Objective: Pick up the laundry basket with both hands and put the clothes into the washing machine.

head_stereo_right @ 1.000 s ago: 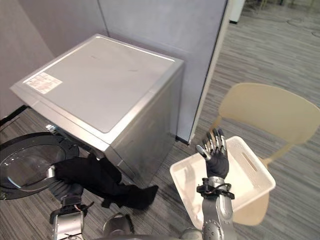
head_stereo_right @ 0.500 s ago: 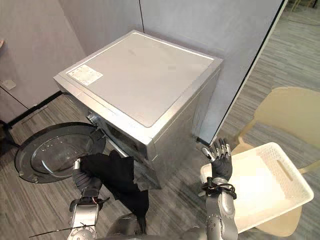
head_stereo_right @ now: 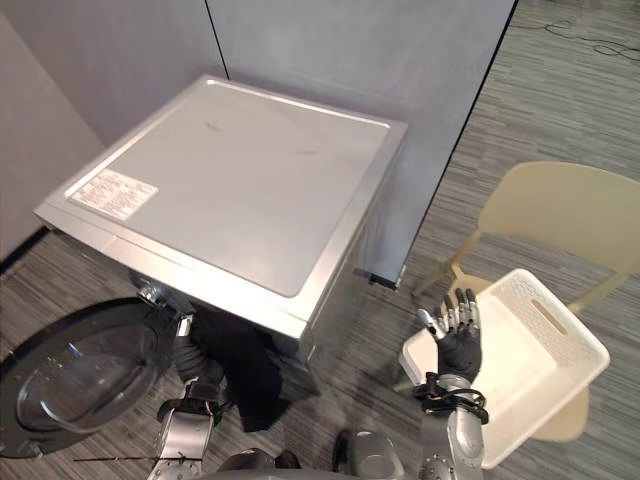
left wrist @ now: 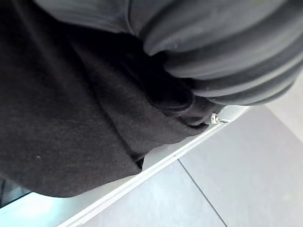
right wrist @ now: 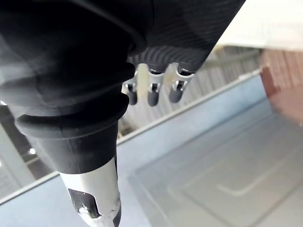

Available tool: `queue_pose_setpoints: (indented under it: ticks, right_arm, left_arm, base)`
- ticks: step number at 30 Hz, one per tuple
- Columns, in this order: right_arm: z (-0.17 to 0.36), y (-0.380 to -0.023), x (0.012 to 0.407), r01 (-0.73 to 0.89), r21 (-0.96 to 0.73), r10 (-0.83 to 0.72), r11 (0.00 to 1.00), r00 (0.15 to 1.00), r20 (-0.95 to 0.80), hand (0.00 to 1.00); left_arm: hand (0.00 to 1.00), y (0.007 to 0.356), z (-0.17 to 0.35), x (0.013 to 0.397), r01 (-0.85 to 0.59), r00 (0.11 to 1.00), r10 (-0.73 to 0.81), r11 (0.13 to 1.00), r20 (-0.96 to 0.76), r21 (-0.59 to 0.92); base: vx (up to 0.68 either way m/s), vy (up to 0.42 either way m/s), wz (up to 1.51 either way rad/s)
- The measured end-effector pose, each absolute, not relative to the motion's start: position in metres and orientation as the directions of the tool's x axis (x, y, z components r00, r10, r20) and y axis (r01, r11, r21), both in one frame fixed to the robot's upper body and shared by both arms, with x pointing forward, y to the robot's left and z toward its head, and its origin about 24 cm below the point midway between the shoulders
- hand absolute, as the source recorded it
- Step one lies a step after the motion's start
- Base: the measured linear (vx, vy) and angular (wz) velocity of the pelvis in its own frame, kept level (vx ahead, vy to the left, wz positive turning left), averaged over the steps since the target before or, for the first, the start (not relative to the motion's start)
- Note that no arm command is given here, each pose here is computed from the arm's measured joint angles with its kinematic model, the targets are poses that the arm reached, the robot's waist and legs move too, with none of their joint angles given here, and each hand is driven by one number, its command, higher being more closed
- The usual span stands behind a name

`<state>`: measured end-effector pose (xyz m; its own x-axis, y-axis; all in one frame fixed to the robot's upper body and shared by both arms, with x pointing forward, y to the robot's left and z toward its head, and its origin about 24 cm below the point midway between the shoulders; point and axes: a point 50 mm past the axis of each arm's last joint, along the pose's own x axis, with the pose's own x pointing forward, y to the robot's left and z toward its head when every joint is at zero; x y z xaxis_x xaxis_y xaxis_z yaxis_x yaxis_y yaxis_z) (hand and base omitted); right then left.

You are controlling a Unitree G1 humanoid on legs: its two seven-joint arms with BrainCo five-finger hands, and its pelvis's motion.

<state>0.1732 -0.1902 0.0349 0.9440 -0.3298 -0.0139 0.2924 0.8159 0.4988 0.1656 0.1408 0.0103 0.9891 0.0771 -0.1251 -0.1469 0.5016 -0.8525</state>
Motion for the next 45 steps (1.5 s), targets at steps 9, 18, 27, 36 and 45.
queue_pose_setpoints:
  ticks: [9,18,27,36,45]
  right_arm:
    - [0.059,-0.188,0.174,0.239,0.505,-0.323,0.829,0.943,0.083,0.00]
    - [0.022,-0.184,0.173,0.304,0.473,-0.305,0.827,0.949,-0.077,0.00]
    - [0.016,-0.181,0.175,0.291,0.464,-0.281,0.837,0.955,-0.093,0.00]
    - [-0.006,-0.179,0.177,0.304,0.446,-0.249,0.842,0.952,-0.178,0.00]
    - [0.000,-0.175,0.196,0.226,0.430,-0.183,0.874,0.973,-0.139,0.00]
  left_arm:
    - [1.00,0.138,0.005,0.156,-0.157,0.987,0.050,0.492,-0.152,-0.856]
    - [1.00,0.119,0.008,0.161,-0.094,0.990,-0.046,0.486,-0.133,-0.869]
    - [1.00,0.133,0.016,0.184,-0.042,0.998,-0.016,0.546,-0.061,-0.837]
    - [1.00,0.145,0.012,0.190,-0.096,0.995,0.056,0.554,-0.077,-0.827]
    - [1.00,0.141,0.010,0.188,-0.097,0.995,0.044,0.538,-0.087,-0.837]
  base:
    - [0.12,0.147,-0.26]
    - [-0.01,0.358,-0.28]
    - [-0.20,0.199,-0.73]
    - [-0.08,0.000,-0.60]
    - [0.03,-0.053,-0.13]
